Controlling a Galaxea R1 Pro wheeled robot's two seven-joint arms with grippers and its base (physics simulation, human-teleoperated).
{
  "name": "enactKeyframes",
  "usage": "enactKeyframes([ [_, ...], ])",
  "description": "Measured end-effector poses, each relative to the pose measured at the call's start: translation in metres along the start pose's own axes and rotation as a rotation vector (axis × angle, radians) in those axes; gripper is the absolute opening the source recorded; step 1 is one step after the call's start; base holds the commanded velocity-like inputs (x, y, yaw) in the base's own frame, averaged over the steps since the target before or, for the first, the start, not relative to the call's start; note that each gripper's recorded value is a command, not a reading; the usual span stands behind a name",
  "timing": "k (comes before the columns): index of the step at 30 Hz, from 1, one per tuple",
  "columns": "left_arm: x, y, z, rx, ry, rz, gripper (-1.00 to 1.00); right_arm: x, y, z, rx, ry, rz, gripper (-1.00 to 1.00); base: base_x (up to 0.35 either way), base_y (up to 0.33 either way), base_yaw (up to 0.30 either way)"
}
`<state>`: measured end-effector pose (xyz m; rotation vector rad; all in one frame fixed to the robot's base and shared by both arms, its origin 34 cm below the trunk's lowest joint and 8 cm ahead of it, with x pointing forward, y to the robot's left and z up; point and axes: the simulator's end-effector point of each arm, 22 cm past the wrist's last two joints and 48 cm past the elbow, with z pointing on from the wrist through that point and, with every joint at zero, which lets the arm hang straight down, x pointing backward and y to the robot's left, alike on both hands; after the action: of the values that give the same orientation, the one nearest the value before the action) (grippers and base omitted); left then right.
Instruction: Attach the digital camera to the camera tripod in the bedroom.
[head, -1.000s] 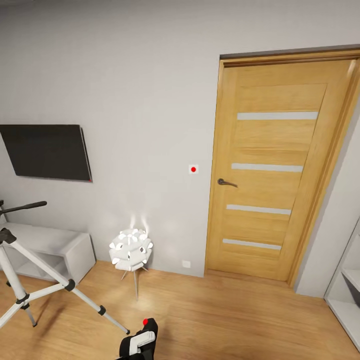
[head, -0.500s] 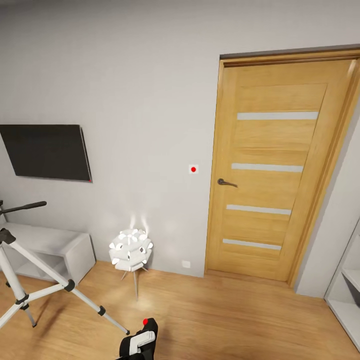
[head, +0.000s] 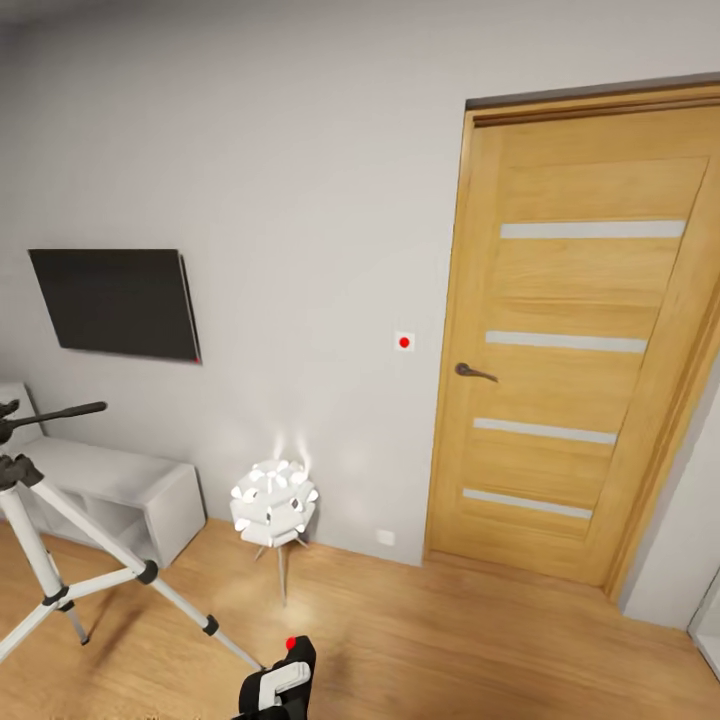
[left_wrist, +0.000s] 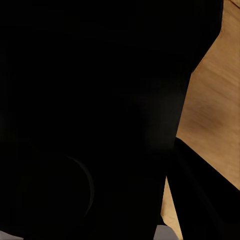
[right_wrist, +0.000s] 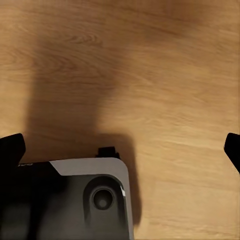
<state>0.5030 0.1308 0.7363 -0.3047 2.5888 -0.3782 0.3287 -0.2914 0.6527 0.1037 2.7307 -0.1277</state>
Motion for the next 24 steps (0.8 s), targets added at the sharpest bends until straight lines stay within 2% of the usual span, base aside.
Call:
enactKeyframes([
  [16,0.0006,0.0,0.0,0.0,0.0,-0.008,-1.0,0.0003,-0.0018,0.0001,0.002,0.002,-0.001,1.0,0.002,-0.001,0.277],
  [24,0.0079,0.0073,-0.0003,-0.015,0.01,-0.022,-1.0,0.0003,-0.0028,0.0001,0.004,0.002,0.0,1.0,0.0,0.0,0.278],
])
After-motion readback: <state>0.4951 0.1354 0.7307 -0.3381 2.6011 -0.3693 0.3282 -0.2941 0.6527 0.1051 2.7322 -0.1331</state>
